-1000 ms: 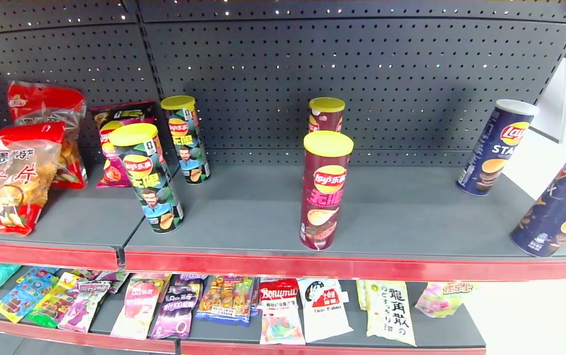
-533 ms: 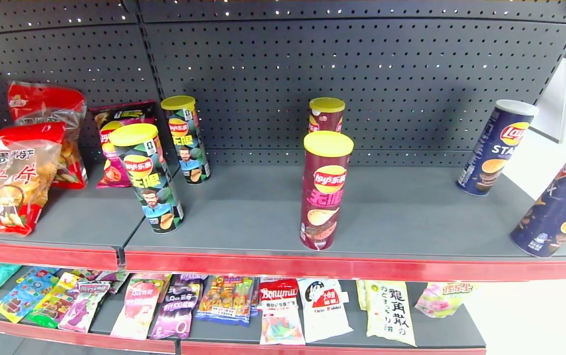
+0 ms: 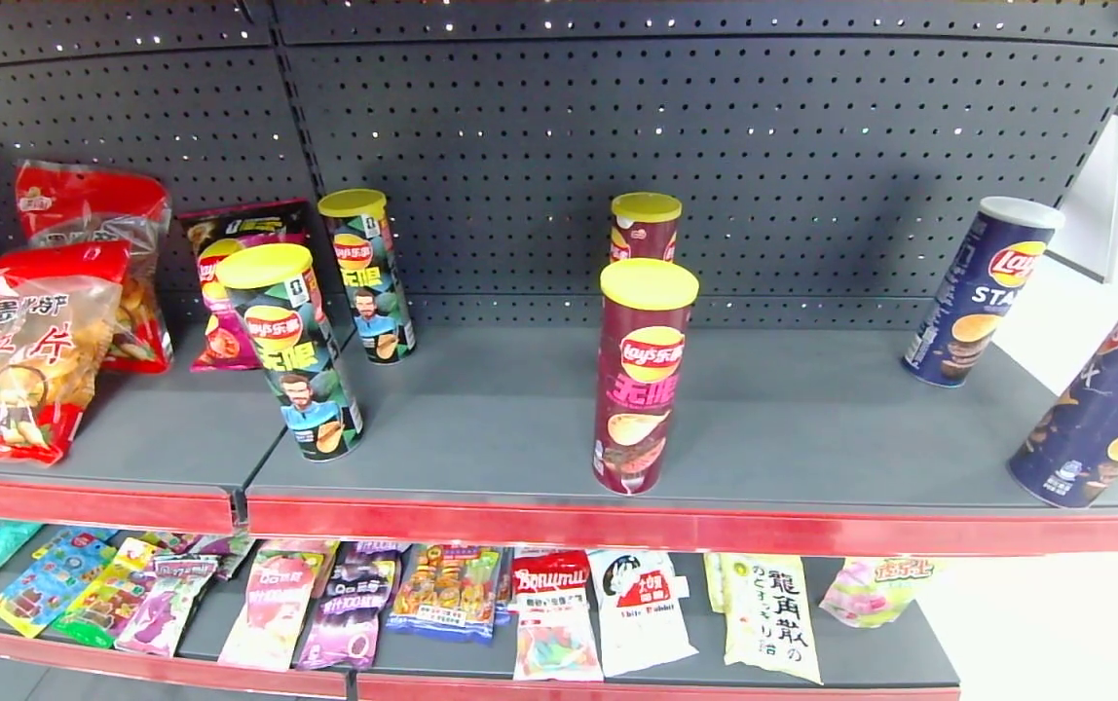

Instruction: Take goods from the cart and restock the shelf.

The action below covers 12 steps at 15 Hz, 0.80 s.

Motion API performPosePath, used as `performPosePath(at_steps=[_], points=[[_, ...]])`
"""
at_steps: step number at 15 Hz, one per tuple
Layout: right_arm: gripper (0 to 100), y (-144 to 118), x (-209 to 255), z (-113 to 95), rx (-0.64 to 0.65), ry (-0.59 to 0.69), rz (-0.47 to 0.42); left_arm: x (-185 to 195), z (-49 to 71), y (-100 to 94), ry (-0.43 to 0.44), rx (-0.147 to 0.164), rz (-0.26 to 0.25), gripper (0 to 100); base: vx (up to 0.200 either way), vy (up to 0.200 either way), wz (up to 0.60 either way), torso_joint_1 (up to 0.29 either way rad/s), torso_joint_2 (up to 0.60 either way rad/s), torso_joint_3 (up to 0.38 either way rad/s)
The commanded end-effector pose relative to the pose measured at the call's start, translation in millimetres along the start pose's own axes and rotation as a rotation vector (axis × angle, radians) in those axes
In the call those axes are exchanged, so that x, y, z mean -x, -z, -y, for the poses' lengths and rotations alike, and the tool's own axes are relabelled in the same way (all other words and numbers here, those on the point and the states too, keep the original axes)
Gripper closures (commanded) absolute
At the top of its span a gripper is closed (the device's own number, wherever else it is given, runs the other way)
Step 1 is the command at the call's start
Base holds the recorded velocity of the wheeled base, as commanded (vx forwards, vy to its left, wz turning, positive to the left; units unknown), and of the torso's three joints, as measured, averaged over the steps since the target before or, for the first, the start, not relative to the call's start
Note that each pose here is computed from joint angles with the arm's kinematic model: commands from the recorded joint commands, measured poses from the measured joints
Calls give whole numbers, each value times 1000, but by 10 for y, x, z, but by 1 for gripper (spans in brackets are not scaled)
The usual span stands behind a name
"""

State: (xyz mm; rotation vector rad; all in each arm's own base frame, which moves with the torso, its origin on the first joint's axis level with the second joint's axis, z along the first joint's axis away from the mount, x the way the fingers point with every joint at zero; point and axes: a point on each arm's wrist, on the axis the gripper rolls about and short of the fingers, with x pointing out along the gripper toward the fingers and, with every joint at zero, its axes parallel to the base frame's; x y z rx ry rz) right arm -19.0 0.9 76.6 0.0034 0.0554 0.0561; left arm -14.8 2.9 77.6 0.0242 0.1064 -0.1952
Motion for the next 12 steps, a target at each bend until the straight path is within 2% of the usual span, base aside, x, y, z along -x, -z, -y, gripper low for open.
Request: performPosePath(at_steps=[1,4,12], points=[[0,14,39,-4,3,1,52,-1,0,1,0,0,-2,0,0,0,0,0,0,0],[0,13,38,11,1,65,51,-1,0,-1,0,0,-1,0,0,0,0,0,0,0],[0,14,39,11,-2,65,52,-1,0,-1,0,0,-1,0,0,0,0,0,0,0]])
